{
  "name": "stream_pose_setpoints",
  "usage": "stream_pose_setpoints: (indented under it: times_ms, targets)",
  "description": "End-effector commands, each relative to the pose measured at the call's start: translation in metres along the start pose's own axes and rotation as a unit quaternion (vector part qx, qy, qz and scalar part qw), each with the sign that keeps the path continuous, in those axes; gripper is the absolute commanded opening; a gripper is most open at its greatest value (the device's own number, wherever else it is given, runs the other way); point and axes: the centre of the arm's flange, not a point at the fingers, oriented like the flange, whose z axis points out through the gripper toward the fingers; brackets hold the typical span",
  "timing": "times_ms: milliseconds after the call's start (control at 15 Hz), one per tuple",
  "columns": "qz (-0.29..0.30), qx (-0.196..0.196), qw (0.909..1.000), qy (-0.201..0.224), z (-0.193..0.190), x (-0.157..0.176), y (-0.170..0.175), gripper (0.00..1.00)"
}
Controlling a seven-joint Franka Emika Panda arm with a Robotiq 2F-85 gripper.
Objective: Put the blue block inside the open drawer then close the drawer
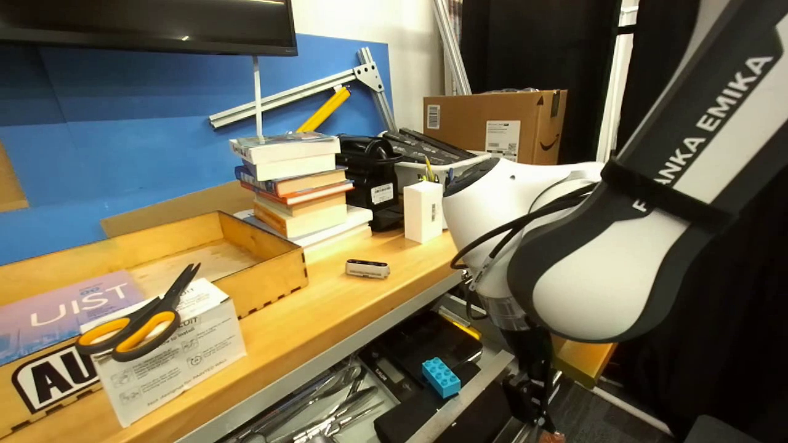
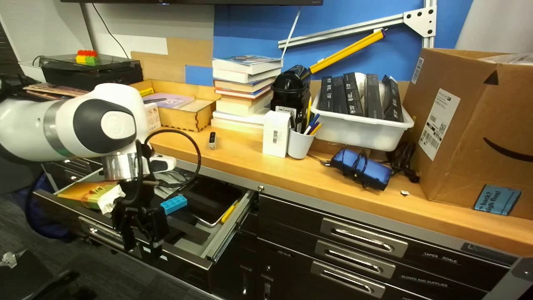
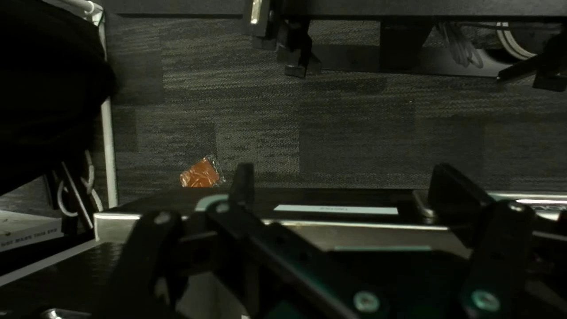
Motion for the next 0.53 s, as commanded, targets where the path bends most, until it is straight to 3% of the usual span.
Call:
stream_pose_setpoints:
  times_ms: [0, 467]
  targets:
    - [0.007, -0.009, 0.9983, 0.057, -0.018, 0.034, -0.010, 1.00]
    - [0.008, -0.013, 0.9886, 0.150, -0.052, 0.092, -0.036, 1.00]
